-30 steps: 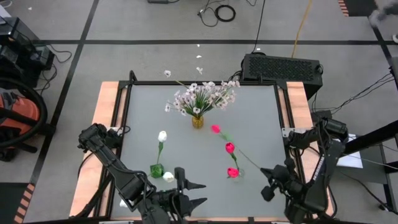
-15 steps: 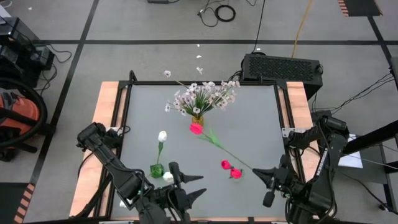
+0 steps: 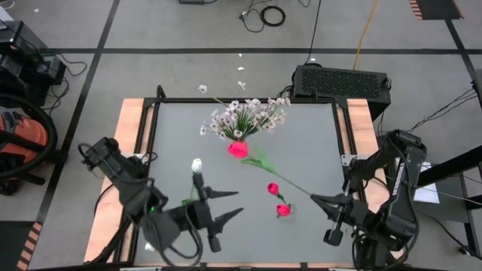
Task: Sort flowers into vase by color
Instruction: Put the red flower into the transparent vase
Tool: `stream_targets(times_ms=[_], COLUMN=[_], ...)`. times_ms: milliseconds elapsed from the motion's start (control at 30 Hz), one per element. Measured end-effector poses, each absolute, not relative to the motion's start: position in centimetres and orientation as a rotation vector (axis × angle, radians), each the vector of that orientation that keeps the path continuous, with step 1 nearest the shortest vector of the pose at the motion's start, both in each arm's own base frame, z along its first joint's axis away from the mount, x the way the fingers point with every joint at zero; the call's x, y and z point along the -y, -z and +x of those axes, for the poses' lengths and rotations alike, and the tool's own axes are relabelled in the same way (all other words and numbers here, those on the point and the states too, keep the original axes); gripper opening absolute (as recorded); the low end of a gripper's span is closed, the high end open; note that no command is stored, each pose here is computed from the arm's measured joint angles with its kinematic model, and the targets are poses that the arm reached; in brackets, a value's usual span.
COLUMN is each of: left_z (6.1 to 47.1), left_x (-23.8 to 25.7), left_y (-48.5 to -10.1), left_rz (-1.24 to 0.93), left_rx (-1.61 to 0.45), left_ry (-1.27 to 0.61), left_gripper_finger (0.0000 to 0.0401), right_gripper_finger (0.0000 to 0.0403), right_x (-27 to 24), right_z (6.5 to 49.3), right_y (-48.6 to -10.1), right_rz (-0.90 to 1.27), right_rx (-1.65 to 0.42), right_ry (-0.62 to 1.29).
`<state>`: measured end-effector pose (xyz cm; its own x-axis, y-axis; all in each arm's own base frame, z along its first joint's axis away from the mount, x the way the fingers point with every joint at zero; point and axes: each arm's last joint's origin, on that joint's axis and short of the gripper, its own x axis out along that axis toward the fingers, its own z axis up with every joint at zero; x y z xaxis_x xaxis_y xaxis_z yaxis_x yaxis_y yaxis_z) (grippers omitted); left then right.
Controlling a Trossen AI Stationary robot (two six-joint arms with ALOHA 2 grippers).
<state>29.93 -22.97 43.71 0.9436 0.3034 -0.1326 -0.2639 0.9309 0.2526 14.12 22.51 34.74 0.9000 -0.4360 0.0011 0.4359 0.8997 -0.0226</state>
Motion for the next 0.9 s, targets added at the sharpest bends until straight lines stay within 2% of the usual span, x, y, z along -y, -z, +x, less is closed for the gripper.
stream_targets(times_ms=[233, 367, 567, 800, 900], left_z=[32.9, 33.7, 34.5, 37.0, 37.5], left_x=[20.2, 19.0, 18.8, 18.3, 18.3], left_y=[-45.7, -45.3, -44.2, -44.1, -44.2], left_rz=[0.093, 0.014, -0.008, 0.049, 0.094], left_rx=[-0.021, -0.041, -0.05, 0.085, 0.147], left_ry=[-0.107, -0.095, -0.103, -0.122, -0.076], left_gripper_finger=[0.0196, 0.0196, 0.0196, 0.0196, 0.0196], right_gripper_finger=[0.0, 0.0, 0.0, 0.0, 0.0], right_x=[-24.0, -24.7, -25.3, -25.6, -25.6], right_z=[15.0, 15.5, 16.3, 17.2, 17.3], right_y=[-35.2, -36.0, -37.4, -38.1, -38.1], right_rz=[-0.059, -0.048, -0.073, -0.096, -0.096], right_rx=[-0.012, -0.011, -0.017, -0.024, -0.024], right_ry=[0.454, 0.461, 0.478, 0.5, 0.5])
